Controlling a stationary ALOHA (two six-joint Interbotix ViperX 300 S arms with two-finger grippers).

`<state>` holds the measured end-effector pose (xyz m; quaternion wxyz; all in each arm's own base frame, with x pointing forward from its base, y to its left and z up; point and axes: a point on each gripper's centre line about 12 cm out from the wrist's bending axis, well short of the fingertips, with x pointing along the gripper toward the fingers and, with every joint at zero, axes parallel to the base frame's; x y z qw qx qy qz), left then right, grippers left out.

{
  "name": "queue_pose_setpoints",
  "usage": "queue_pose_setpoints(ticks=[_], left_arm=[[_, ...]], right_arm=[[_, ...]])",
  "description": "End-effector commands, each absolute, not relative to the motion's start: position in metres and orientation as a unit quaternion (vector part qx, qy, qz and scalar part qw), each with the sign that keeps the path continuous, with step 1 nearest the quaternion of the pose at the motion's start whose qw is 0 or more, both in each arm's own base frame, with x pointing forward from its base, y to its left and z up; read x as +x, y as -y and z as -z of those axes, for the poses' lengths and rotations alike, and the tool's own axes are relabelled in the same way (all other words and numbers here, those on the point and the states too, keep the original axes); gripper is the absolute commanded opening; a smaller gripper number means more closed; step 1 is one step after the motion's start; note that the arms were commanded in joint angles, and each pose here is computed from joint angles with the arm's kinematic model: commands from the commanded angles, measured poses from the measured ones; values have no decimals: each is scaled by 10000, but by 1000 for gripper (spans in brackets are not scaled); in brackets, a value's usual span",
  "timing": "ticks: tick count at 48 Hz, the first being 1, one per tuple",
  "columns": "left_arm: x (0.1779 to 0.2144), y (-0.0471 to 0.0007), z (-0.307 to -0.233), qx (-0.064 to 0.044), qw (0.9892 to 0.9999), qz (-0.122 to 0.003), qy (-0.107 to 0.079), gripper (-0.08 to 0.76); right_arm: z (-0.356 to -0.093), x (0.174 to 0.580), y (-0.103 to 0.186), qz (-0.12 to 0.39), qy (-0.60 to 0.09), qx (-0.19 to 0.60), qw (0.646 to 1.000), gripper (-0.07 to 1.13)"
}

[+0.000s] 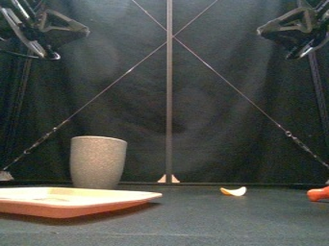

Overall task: Pick the drumstick then place it on the pink plate
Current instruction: Pick the drumstick

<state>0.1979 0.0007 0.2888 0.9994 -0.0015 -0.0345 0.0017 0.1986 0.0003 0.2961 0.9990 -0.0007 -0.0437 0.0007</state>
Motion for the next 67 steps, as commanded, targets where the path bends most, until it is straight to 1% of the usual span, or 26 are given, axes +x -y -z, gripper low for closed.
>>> queue_pose_setpoints(ticks=[1,3,6,8,10,11,14,17,20,23,25,26,28,33,37,39,45,51,54,57,59,65,66,67], left_arm=[[1999,18,-2693,-561,9982,-3,-203,-31],[1994,15,-2633,-732,9965,-35,-395,-26],[1984,14,-2564,-971,9934,-72,-611,-17],[1981,15,-2537,-1083,9914,-89,-725,-15],[1978,16,-2517,-1151,9900,-99,-809,-13],[1979,17,-2522,-1167,9897,-98,-825,-13],[1980,20,-2522,-1160,9895,-91,-863,-13],[1982,23,-2525,-1123,9896,-78,-893,-13],[1987,24,-2548,-1071,9904,-65,-871,-13],[1994,27,-2578,-975,9917,-45,-840,-13],[2000,25,-2603,-901,9926,-37,-809,-13],[2003,30,-2616,-825,9934,-15,-794,-13],[2008,29,-2641,-728,9944,-5,-763,-13],[2012,33,-2660,-502,9960,32,-739,-13],[2012,26,-2659,-420,9963,23,-746,-13],[2011,26,-2652,-405,9963,25,-753,-13],[2008,23,-2640,-405,9962,16,-768,-13],[2006,23,-2629,-397,9962,17,-776,-11],[2006,20,-2629,-383,9963,11,-775,-10],[2005,20,-2627,-360,9963,15,-783,-8],[2004,21,-2623,-322,9964,21,-783,-8],[2005,19,-2628,-277,9967,20,-760,-8],[2005,16,-2628,-286,9967,12,-759,-8],[2006,10,-2630,-272,9968,-1,-751,-8]], right_arm=[[-2837,2037,-5,-10,169,68,9998,61],[-2763,2058,-6,-9,-8,98,10000,52],[-2618,2102,-8,5,-430,192,9989,52],[-2535,2129,-5,29,-706,280,9971,52],[-2464,2159,-3,58,-981,398,9944,52],[-2432,2171,-3,76,-1110,480,9926,52],[-2372,2212,2,147,-1456,790,9861,52],[-2336,2254,-1,207,-1797,1119,9771,52],[-2311,2285,-24,222,-2215,1434,9643,52],[-2311,2288,-46,213,-2582,1665,9514,53],[-2328,2286,-67,189,-2809,1820,9421,53],[-2331,2282,-74,183,-2920,1892,9373,53],[-2340,2270,-101,158,-3179,2077,9249,53],[-2347,2226,-126,190,-3621,2356,9017,53],[-2353,2187,-85,362,-3912,2510,8847,55],[-2358,2162,-46,508,-4091,2547,8747,55],[-2369,2087,74,971,-4472,2364,8571,55],[-2348,2058,196,1482,-4564,2088,8521,91],[-2333,2051,247,1727,-4517,2032,8514,151],[-2308,2045,283,1971,-4474,2053,8478,266],[-2293,2040,298,2092,-4448,2084,8456,357],[-2257,2036,275,2255,-4346,2337,8400,653],[-2248,2036,265,2262,-4337,2385,8390,694],[-2233,2038,253,2276,-4317,2465,8373,757]])
